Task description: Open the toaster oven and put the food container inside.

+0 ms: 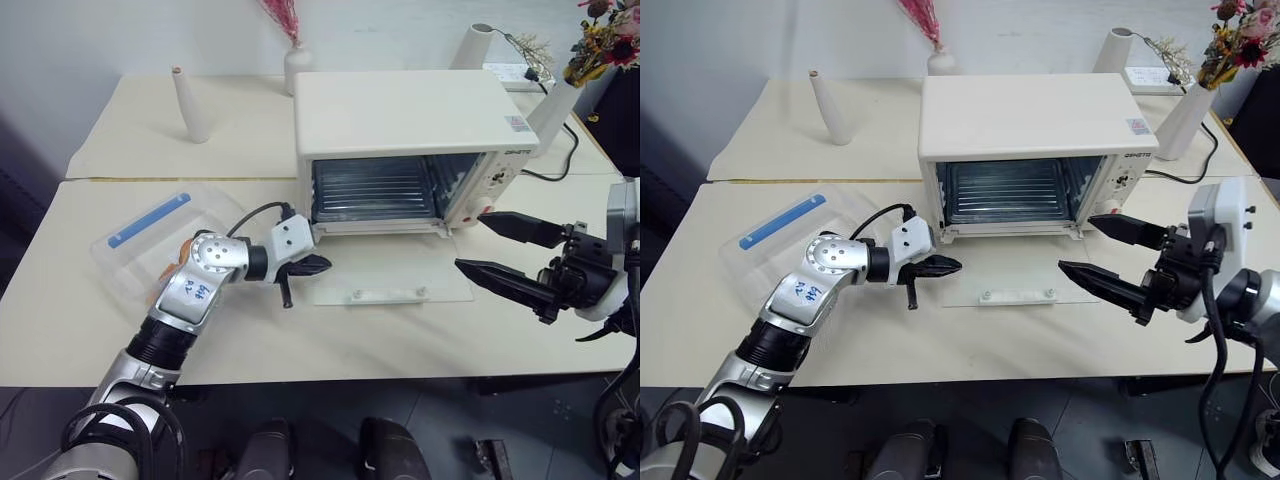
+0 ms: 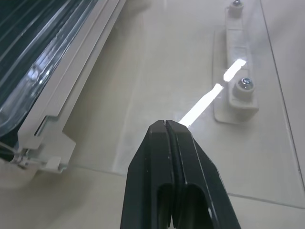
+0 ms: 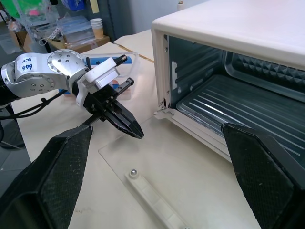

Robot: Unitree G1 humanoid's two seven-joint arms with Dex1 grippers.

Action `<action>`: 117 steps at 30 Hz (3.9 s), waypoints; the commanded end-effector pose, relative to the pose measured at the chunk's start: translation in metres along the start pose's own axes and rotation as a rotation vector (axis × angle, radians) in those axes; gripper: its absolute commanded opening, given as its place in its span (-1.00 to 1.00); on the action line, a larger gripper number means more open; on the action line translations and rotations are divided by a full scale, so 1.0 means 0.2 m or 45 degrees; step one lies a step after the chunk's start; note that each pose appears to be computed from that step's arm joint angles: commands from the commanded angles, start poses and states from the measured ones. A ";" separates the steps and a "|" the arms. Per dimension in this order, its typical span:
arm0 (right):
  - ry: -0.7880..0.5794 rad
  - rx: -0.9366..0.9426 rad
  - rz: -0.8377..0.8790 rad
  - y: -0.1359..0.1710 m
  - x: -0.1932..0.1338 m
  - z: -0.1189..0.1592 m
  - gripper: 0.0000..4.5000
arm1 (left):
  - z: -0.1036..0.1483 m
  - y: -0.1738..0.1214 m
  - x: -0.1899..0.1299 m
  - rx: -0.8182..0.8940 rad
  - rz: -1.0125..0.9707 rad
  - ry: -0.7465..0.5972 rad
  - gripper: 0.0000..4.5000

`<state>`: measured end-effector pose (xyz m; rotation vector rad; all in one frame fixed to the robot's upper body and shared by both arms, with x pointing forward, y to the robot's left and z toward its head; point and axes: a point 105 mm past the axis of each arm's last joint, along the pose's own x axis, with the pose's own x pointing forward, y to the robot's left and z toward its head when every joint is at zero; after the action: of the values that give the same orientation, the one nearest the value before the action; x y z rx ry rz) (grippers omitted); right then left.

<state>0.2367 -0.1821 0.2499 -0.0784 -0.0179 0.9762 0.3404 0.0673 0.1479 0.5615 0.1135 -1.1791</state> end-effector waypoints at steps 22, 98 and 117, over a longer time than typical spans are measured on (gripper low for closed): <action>0.064 -0.022 0.309 -0.04 0.21 -0.05 1.00 | 0.06 0.06 -1.19 -0.759 1.518 -0.146 0.98; 0.137 -0.048 0.033 -0.01 0.04 -0.05 1.00 | 0.09 0.11 -0.48 -0.957 0.656 0.191 -0.97; 0.136 -0.068 -0.101 -0.01 -0.07 -0.03 1.00 | 0.29 0.13 -0.13 -0.854 0.377 0.234 -0.97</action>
<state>0.2375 -0.1938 0.2304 -0.1356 0.0908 0.8932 0.3391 0.0760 0.1991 0.0810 0.6145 -0.7103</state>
